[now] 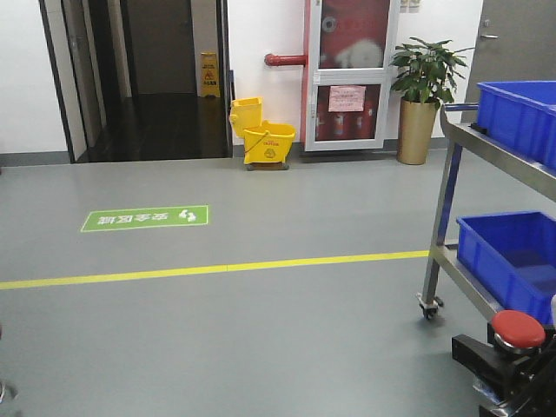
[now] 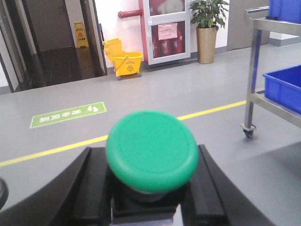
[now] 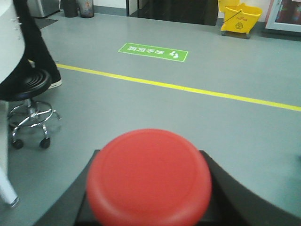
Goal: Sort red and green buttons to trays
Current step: 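Hold both buttons while the base drives to the green and red trays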
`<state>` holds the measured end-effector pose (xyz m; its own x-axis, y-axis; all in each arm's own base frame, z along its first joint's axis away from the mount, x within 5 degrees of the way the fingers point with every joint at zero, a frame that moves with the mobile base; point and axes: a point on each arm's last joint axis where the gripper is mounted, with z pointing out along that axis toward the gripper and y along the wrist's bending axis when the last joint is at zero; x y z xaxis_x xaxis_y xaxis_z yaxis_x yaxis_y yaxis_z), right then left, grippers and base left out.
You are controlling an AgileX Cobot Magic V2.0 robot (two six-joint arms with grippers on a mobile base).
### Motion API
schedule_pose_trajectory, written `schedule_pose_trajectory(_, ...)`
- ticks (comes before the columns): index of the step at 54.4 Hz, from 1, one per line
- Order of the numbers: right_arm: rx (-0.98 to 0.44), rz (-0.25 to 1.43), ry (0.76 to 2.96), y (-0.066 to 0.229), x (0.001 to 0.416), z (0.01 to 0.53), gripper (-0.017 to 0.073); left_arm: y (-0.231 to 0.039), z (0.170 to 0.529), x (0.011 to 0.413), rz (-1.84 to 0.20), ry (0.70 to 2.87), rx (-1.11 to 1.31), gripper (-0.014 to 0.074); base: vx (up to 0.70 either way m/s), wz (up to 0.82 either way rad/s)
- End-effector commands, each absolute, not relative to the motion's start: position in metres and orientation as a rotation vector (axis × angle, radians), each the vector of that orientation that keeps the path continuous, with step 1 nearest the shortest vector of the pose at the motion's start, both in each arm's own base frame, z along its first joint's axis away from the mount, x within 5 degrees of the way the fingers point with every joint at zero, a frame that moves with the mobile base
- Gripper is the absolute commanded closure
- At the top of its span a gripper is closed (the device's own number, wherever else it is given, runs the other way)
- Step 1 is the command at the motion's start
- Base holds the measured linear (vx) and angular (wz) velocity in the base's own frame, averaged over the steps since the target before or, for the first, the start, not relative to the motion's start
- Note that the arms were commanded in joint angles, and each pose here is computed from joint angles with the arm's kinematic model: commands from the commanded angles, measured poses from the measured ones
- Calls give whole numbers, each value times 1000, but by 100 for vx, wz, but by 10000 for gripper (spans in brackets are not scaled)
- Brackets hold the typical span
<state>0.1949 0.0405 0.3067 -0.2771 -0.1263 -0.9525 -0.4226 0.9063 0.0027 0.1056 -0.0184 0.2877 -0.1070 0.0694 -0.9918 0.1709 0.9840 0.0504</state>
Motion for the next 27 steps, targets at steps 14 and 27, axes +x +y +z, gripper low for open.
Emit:
schedule_pose_trajectory(14, -400, 272, 1804, 39, 196, 320, 557, -22, 303, 106, -133, 1586, 190, 596, 67, -17)
schedule_pose_trajectory(27, -400, 272, 1804, 39, 196, 320, 557, -22, 303, 106, -133, 1587, 190, 596, 63, -56)
